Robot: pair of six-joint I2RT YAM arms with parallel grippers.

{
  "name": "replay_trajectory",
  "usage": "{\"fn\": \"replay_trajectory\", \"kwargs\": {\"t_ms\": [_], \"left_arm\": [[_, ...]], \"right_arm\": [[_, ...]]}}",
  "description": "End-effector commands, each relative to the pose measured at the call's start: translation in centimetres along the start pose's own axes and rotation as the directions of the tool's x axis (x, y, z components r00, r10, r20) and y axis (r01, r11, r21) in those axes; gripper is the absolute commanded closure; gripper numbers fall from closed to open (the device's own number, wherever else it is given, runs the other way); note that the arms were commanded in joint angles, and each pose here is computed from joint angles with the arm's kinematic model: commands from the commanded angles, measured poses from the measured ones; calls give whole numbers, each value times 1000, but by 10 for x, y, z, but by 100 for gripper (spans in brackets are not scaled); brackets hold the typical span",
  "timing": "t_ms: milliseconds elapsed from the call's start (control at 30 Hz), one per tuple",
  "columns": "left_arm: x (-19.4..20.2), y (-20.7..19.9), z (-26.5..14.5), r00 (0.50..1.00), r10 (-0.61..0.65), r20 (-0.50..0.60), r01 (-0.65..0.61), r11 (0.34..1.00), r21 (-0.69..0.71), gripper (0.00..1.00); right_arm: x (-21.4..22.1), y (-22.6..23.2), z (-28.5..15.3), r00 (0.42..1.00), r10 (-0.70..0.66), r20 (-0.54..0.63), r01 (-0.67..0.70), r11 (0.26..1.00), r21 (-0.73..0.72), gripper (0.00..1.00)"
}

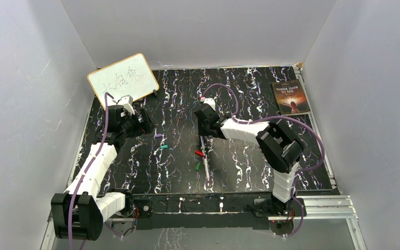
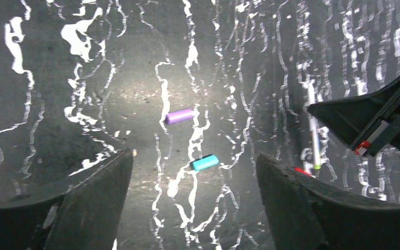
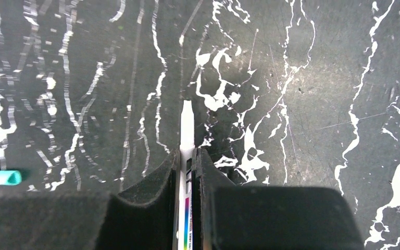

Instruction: Insert the pens into the pen caps

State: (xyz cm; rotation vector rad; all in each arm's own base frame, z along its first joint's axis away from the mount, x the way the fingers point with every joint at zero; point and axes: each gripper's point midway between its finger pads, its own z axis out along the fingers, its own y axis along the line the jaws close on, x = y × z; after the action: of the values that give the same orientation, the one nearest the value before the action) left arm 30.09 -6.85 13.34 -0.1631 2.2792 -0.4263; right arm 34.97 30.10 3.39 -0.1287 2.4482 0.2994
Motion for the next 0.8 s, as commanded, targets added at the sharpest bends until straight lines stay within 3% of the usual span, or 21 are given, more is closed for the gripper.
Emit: {"fn": "replay_trajectory", "kwargs": {"t_ms": [0,67,167,333,500,767], "left_arm": [[-20,-39,-11,999,-2,53,-8,983,186,7],[-21,-57,-16,998,-22,60,4,959,284,3],[-25,-82,-29,995,-48,89,6,905,425,7],[-26,-123,-60,989,-78,127,-19,781,625,12],[-23,-149,-84,985,-70,159,-66,696,715,16],[-12,-172,-106,986,-48,157,-95,614,784,22]], "right_arm": [[-57,32,-43,980,61,191,-29,986,-164,100],[-66,40,-61,967,85,238,-27,971,-237,100],[-73,53,-84,954,119,275,-14,934,-356,100],[-81,83,-138,930,233,283,-15,795,-606,100],[-88,105,-193,901,343,265,-2,614,-789,100],[-104,113,-247,854,463,238,9,443,-896,100]]}}
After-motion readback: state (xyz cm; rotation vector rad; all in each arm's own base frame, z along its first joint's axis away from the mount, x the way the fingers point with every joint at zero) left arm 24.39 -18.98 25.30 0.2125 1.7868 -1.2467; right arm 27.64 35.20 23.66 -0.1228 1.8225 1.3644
